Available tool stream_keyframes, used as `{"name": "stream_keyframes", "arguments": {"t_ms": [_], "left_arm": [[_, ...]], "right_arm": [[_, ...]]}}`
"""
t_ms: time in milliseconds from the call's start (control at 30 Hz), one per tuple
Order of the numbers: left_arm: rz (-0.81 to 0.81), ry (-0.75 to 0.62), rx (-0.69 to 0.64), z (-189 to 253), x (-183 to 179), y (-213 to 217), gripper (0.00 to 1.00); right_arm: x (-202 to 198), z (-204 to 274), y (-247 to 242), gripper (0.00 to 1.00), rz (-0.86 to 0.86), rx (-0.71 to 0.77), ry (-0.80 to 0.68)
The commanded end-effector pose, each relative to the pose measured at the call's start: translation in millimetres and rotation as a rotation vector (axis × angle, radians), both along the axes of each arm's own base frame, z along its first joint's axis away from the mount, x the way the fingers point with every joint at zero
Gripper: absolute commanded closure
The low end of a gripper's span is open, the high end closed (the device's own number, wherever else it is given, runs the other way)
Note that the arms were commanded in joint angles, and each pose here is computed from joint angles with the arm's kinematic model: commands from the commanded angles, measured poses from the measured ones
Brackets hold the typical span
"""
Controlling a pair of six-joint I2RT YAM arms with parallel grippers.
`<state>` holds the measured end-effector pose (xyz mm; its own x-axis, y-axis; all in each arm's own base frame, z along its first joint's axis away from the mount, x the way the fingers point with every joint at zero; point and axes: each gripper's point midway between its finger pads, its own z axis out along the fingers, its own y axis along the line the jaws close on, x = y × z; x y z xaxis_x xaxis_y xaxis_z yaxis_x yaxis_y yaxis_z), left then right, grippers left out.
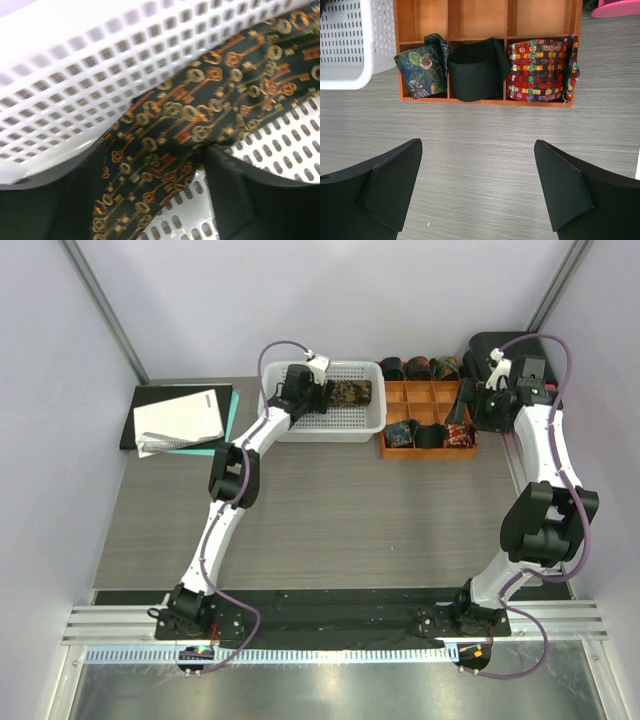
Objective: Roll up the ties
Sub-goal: Pick up the tie from the bin.
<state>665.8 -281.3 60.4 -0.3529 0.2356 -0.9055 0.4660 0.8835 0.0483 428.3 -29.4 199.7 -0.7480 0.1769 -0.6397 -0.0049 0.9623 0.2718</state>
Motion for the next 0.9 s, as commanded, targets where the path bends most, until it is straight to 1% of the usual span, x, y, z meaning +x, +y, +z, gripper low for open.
{"name": "stream_keyframes", "arguments": {"t_ms": [0,33,133,167,233,267,300,367,400,433,533,567,667,733,767,833,867], "left_arm": [[-0.061,-0.128,0.033,32,7,-14,0.28],[-0.073,-0.123,0.036,31,5,-17,0.31],[-0.079,-0.124,0.040,32,5,-18,0.50],[-0.073,-0.124,0.044,32,6,-16,0.65],[-0.061,-0.128,0.059,30,8,-14,0.79],[-0.034,-0.139,0.068,34,11,-9,1.00],[-0.017,-0.144,0.056,38,12,-8,1.00],[0.009,-0.188,0.005,68,16,-5,1.00],[0.018,-0.207,-0.027,85,17,-3,1.00],[0.029,-0.234,-0.077,115,17,0,1.00],[-0.003,-0.282,-0.152,166,7,-5,1.00],[-0.015,-0.317,-0.173,200,-2,-3,1.00],[-0.071,-0.324,-0.263,249,-31,-9,1.00],[-0.109,-0.353,-0.303,278,-46,-10,1.00],[-0.114,-0.360,-0.332,299,-60,-9,1.00],[-0.151,-0.344,-0.361,314,-77,-11,1.00],[-0.160,-0.307,-0.367,312,-86,-10,1.00]], "right_arm": [[12,24,-7,0.00,-0.003,-0.044,-0.085],[12,25,-7,0.00,-0.002,-0.045,-0.087],[9,24,-8,0.00,-0.001,-0.051,-0.084],[9,23,-8,0.00,-0.002,-0.052,-0.084],[6,24,-8,0.00,-0.001,-0.053,-0.085],[6,24,-8,0.00,-0.002,-0.054,-0.085],[4,25,-8,0.00,-0.004,-0.057,-0.089],[3,26,-8,0.00,-0.008,-0.056,-0.089],[2,26,-6,0.00,-0.006,-0.050,-0.089],[1,28,-5,0.00,-0.002,-0.045,-0.094],[-2,26,1,0.00,0.010,-0.015,-0.088],[-1,27,2,0.00,0.013,-0.008,-0.091],[1,30,7,0.00,0.026,0.016,-0.098],[3,34,9,0.00,0.036,0.024,-0.108],[4,34,11,0.00,0.048,0.038,-0.108],[5,38,17,0.00,0.053,0.074,-0.111],[5,40,22,0.00,0.072,0.098,-0.114]]}}
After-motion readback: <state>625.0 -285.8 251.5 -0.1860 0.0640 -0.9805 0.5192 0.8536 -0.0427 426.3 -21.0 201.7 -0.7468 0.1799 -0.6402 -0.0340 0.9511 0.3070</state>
